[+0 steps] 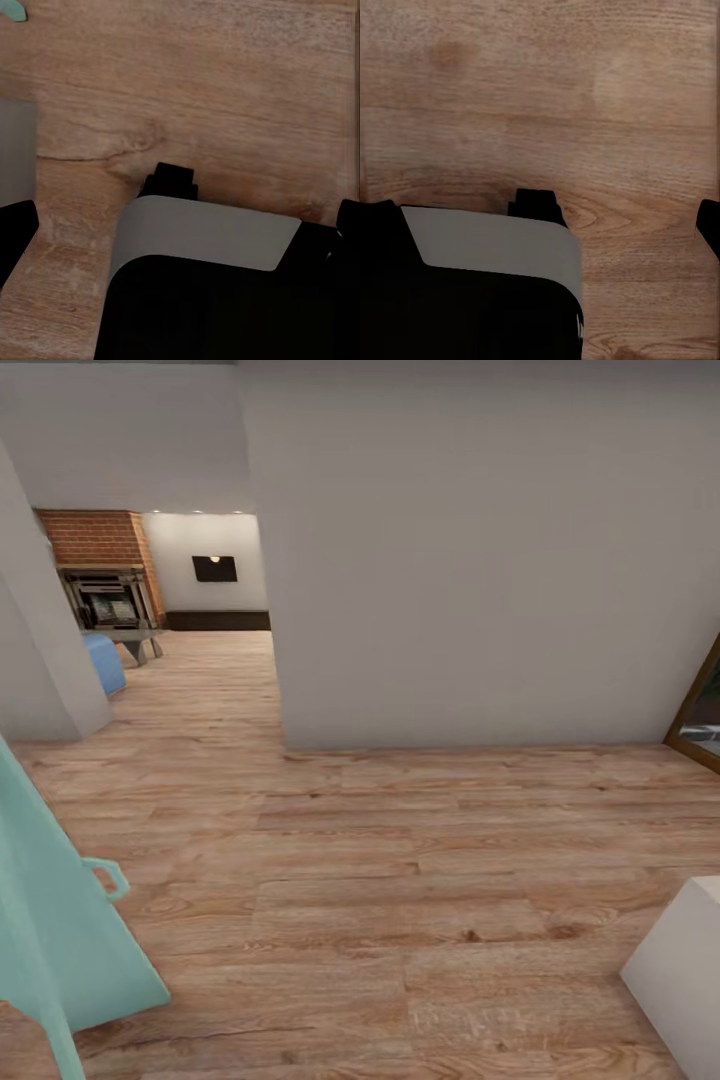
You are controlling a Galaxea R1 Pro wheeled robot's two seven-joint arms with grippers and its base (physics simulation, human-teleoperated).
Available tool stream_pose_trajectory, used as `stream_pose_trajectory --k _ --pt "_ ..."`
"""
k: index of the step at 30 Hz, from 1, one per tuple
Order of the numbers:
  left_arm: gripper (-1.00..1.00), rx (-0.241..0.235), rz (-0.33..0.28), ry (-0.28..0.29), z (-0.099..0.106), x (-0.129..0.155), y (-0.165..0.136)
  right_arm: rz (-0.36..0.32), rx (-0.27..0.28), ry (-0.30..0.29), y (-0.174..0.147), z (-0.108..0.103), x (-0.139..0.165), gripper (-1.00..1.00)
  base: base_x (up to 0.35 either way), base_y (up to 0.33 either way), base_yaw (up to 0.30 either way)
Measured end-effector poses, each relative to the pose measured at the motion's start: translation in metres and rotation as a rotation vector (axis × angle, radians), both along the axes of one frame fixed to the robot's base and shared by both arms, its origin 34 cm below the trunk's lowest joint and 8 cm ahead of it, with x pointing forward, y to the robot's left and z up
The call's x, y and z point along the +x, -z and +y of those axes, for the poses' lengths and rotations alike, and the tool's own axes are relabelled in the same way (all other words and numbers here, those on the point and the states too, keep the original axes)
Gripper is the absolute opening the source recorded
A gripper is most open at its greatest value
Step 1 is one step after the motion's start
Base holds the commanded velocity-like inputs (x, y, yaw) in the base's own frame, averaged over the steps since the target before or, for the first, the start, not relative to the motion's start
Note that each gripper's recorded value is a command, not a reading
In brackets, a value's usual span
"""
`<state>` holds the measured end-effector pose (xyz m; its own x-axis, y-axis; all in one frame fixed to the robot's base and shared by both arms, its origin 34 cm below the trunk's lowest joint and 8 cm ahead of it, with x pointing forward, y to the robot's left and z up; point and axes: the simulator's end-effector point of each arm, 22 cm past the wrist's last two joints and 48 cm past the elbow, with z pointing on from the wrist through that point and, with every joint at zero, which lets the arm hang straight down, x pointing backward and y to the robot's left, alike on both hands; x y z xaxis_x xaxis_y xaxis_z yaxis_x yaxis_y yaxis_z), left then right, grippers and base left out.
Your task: Move the two storage containers from the living room to the garage. In the garage, place one container on the floor and stack the other container on top of it (either order is fine).
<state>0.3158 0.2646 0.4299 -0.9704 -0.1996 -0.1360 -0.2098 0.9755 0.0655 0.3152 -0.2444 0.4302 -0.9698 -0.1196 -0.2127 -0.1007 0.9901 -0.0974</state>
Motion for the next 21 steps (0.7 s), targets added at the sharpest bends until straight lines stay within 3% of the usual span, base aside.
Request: stream_pose_trajectory --k 21 --pt "1.00 0.000 0.000 0.000 0.0000 0.0001 0.0000 0.001 0.001 0.000 0.0000 0.0011 -0.0002 1.00 0.322 0.000 0.000"
